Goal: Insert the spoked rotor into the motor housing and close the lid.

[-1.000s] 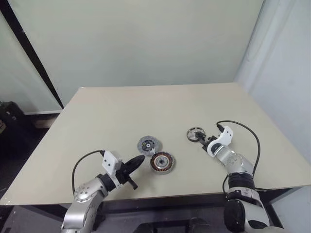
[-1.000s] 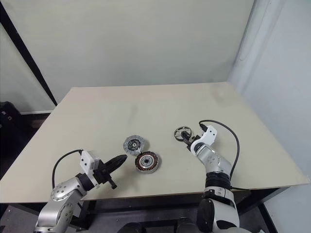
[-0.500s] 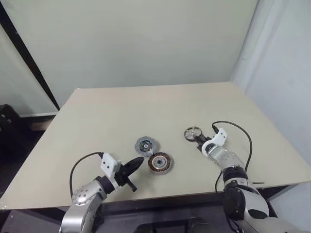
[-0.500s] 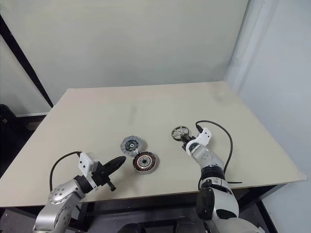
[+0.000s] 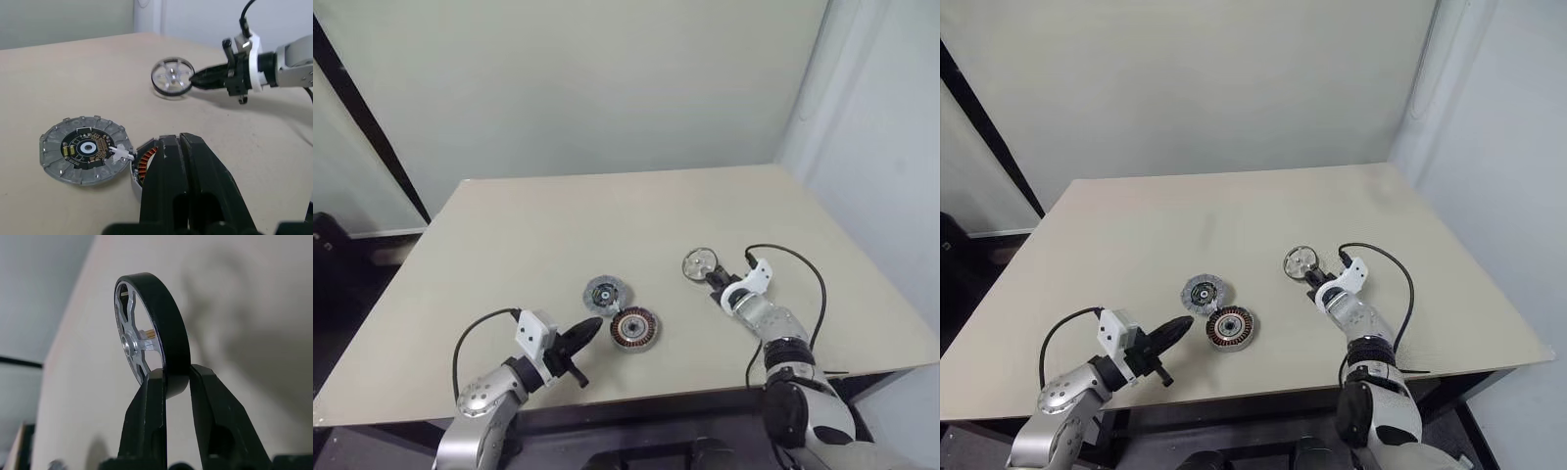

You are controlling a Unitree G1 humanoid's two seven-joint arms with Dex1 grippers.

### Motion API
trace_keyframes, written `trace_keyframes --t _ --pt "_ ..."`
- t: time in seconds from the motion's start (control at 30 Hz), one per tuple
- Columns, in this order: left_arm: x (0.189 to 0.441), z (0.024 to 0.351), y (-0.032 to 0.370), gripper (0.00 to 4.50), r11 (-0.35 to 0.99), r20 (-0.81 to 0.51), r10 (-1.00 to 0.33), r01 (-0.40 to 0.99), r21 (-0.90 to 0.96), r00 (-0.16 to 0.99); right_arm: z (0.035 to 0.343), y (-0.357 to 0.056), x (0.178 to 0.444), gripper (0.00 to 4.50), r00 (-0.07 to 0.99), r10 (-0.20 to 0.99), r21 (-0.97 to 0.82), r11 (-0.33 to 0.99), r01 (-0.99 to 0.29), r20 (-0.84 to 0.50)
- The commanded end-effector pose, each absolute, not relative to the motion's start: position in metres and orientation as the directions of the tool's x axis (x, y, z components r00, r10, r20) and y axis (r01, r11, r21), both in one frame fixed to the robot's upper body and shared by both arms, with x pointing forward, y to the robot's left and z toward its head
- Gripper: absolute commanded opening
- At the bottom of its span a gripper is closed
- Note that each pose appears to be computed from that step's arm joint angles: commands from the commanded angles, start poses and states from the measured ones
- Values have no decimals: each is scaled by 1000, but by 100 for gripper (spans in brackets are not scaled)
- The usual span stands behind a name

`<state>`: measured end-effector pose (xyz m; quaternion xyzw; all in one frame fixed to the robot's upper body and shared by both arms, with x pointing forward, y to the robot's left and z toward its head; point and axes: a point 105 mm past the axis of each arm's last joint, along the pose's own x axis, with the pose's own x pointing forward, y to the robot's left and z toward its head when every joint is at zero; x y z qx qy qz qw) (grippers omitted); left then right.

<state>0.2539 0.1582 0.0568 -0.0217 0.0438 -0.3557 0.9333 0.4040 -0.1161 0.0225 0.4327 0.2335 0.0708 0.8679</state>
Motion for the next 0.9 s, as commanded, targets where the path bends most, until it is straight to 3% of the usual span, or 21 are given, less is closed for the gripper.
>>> trace_keyframes --t 0.03,0.17,0.4,0.6,0.9 --pt "256 68 163 0 753 -30 -658 657 -36 752 61 -97 403 35 878 424 810 582 -77 -221" --pt "255 66 172 0 769 -45 -640 639 -39 767 77 -66 377 35 799 566 830 533 -167 -203" --pt "255 65 177 0 779 -54 -626 625 -43 778 70 -29 329 35 644 713 828 518 -216 -278" --pt "253 64 180 0 785 -63 -620 618 -44 782 60 -12 303 35 562 763 831 510 -222 -318" --pt "251 60 177 0 784 -67 -621 619 -56 781 44 -6 287 35 516 772 827 527 -194 -371"
